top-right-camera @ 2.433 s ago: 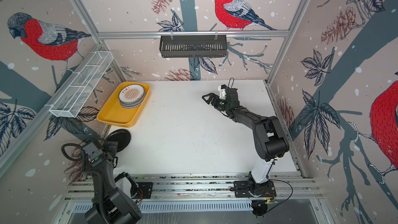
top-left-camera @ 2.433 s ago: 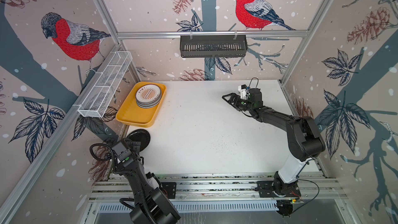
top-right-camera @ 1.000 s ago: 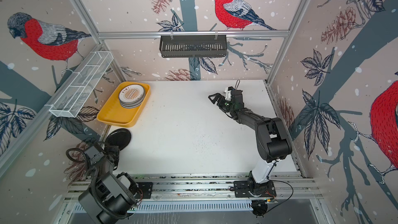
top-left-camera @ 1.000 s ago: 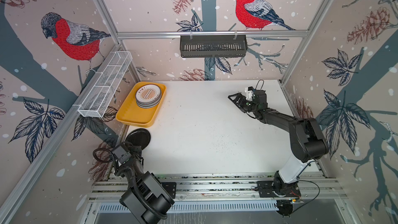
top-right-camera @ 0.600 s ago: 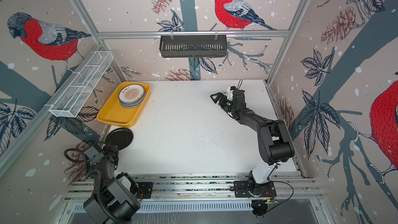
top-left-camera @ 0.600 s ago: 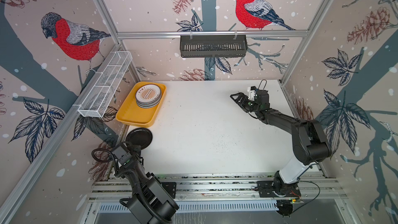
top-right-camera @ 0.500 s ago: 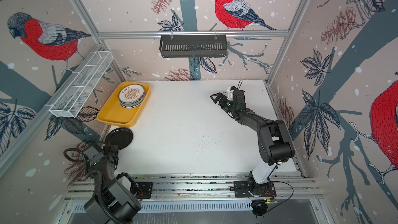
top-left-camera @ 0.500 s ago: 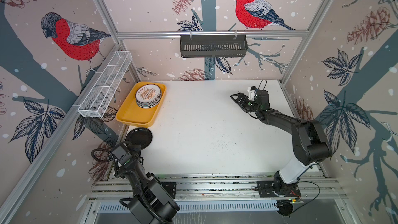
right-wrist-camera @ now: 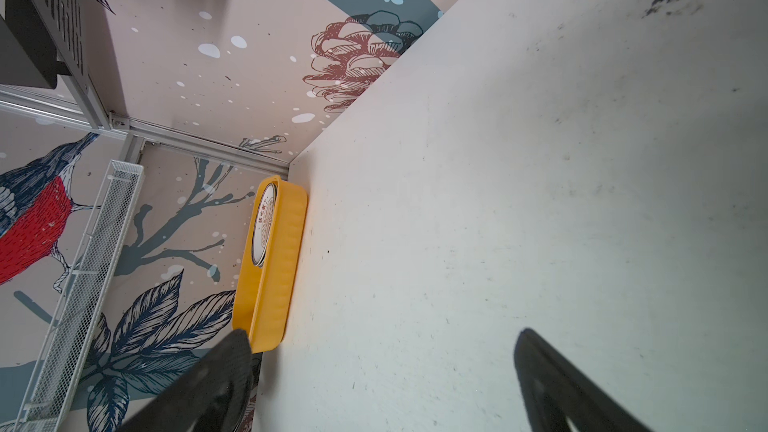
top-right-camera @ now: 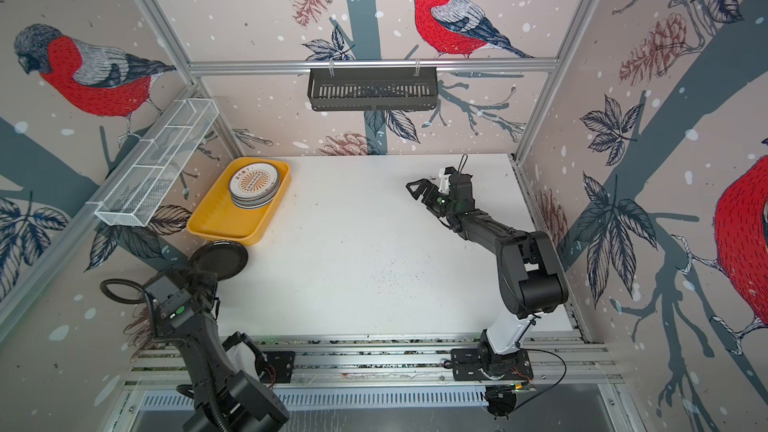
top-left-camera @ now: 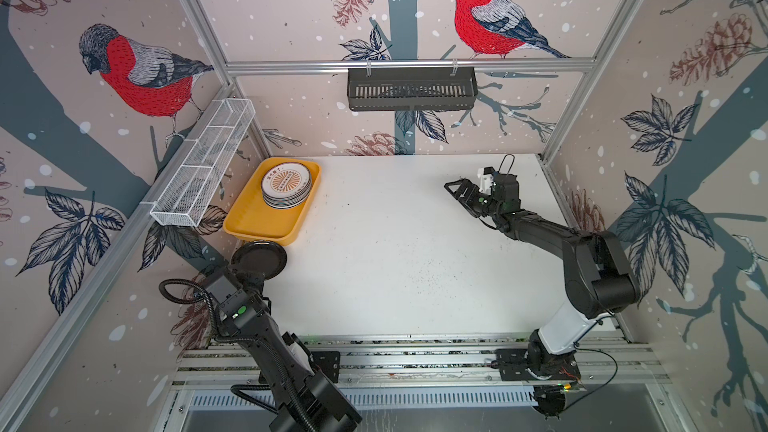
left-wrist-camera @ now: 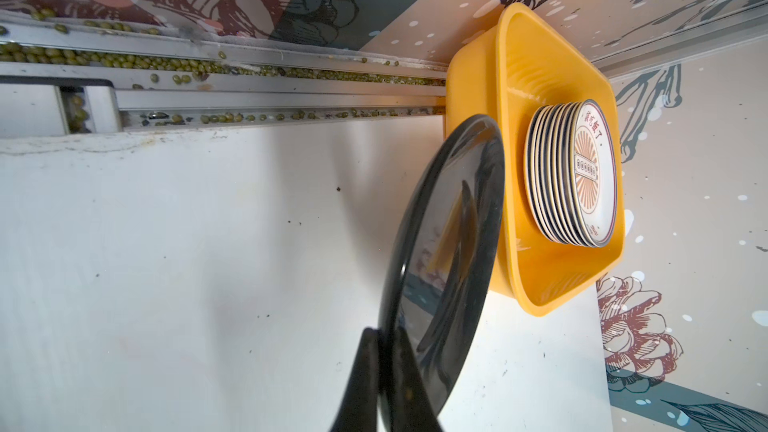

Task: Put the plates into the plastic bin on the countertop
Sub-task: 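Grasp the black plate rim with the left gripper and tilt it up, then lift the black plate upright and carry it over the yellow bin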

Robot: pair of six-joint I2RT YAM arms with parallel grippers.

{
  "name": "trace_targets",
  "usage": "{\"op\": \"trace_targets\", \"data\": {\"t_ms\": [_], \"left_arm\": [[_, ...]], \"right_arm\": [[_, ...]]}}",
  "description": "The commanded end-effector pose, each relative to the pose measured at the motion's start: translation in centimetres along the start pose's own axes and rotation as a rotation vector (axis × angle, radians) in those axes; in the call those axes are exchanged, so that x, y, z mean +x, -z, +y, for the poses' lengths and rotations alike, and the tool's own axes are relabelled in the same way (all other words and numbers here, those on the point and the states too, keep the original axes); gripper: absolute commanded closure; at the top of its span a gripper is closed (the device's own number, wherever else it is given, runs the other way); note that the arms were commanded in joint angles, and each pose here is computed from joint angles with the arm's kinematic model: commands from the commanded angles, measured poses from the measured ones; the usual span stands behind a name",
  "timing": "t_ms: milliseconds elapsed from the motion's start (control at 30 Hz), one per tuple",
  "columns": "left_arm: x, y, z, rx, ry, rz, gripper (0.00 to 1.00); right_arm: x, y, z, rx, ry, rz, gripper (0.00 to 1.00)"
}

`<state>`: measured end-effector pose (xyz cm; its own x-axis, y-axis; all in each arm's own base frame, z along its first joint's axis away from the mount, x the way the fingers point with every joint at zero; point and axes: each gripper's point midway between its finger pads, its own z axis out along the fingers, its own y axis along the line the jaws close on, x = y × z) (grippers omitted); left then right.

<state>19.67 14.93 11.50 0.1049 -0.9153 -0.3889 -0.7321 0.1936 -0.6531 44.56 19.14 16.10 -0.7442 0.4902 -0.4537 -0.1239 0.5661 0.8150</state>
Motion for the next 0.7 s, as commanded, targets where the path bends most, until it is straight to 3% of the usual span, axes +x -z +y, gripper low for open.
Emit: {"op": "trace_targets", "data": {"t_ms": [0,300,667], "left_arm": [[-0.2,1.0,-2.3,0.088,-0.032,0.014,1.00],[-1.4,2.8,-3.8,0.099,-0.083,-0.027,1.00],[-0.2,2.8,-8.2,0.331,-0.066,0.093,1.00]], "right_arm": [[-0.4,-0.1,0.3,-0.011,0.008,-0.013,0.00],[-0.3,-0.2,0.1,-0.015,0.000,-0.015,0.00],[-0.3,-0.1,0.2,-0.014,-0.005,-0.018,0.00]]}}
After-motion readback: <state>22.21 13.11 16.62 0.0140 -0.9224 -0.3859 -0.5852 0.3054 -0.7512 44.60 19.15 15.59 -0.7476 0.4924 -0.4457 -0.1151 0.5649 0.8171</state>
